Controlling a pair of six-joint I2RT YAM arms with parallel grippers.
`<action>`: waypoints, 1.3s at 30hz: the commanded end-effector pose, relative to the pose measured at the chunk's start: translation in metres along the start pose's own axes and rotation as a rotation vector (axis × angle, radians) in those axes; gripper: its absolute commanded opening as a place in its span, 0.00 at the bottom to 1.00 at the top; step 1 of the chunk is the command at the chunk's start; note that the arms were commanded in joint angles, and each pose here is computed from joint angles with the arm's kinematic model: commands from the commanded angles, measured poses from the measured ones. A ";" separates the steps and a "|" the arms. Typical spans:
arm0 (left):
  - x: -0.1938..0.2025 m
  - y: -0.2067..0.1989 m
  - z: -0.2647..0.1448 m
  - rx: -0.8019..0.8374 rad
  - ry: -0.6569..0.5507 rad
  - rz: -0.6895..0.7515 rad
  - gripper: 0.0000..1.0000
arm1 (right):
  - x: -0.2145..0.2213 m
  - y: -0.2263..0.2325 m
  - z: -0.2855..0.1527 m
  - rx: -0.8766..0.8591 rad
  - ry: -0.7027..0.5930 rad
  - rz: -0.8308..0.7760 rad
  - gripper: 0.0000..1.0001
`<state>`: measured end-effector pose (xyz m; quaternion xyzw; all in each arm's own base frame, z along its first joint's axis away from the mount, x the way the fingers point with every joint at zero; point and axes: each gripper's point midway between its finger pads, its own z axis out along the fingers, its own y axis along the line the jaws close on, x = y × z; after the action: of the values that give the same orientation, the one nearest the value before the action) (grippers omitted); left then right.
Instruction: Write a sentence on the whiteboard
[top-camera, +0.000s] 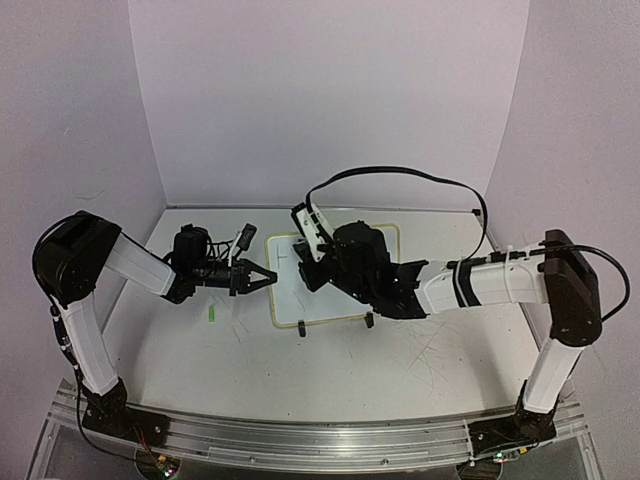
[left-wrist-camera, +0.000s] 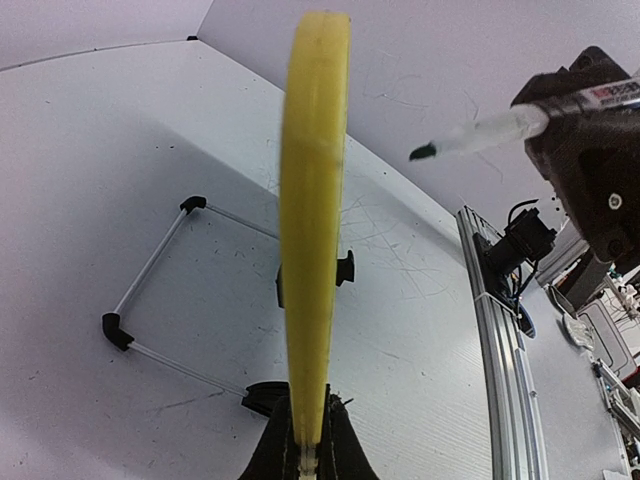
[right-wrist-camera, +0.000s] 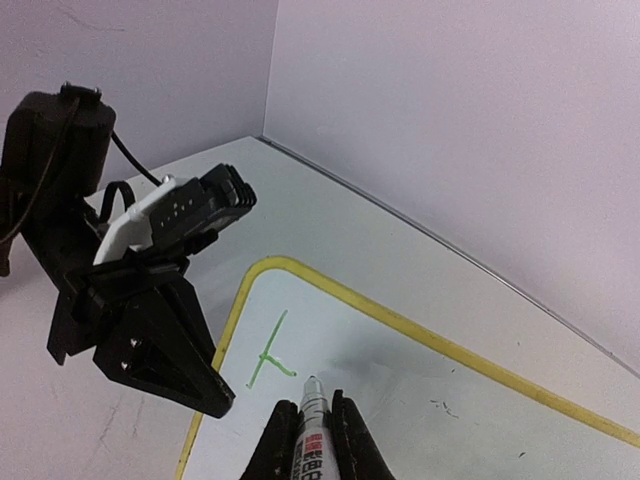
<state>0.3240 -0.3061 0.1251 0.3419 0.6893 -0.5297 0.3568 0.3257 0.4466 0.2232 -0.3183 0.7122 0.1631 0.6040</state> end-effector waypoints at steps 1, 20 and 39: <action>-0.006 0.003 -0.002 -0.033 -0.016 0.034 0.00 | -0.031 0.001 0.003 -0.012 -0.079 0.045 0.00; -0.007 0.003 -0.003 -0.038 -0.016 0.040 0.00 | -0.025 -0.007 0.022 0.024 -0.053 0.029 0.00; -0.007 0.003 -0.002 -0.037 -0.015 0.040 0.00 | -0.013 -0.008 0.028 0.041 -0.025 0.026 0.00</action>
<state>0.3239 -0.3061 0.1250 0.3422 0.6892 -0.5297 0.3568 0.3447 0.4607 0.2204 -0.3129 0.7140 0.1627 0.6048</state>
